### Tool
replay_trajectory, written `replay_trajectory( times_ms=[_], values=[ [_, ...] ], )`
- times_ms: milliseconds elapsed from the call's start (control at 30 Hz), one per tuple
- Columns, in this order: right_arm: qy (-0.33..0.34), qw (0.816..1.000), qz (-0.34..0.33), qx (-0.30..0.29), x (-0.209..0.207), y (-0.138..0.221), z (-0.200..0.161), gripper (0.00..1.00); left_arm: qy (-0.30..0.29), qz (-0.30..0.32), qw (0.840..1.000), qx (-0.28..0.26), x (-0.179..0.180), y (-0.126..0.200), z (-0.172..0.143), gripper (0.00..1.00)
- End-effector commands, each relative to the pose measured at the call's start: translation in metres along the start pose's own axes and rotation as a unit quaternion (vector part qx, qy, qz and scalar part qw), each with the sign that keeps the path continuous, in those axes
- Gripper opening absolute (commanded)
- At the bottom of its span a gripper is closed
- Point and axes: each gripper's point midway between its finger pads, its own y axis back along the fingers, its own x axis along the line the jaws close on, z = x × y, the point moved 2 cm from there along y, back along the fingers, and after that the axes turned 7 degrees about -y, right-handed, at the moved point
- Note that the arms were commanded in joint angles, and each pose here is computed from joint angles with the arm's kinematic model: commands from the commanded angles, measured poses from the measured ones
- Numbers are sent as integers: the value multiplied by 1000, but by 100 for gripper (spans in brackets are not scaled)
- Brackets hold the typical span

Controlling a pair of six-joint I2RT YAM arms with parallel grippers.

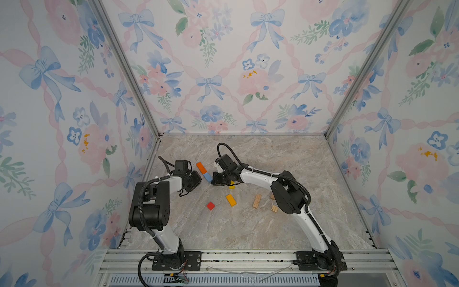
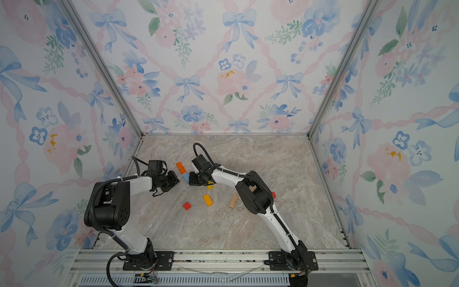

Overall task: Assemble the letter v with building blocks
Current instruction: Assemble the building block at the center of the board.

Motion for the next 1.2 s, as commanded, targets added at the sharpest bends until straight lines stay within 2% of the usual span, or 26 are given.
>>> replay_trajectory(
  times_ms=[0, 767, 1167],
  values=[
    [-22, 999, -24, 16, -20, -14, -8, 0, 11, 28, 999, 35, 17, -3, -19, 0],
    [-32, 999, -23, 11, -23, -20, 0, 0, 13, 25, 999, 40, 18, -5, -21, 0],
    [-26, 999, -23, 14, -22, 3, -13, 0, 12, 9, 1000, 18, 7, 12, -15, 0]
  ],
)
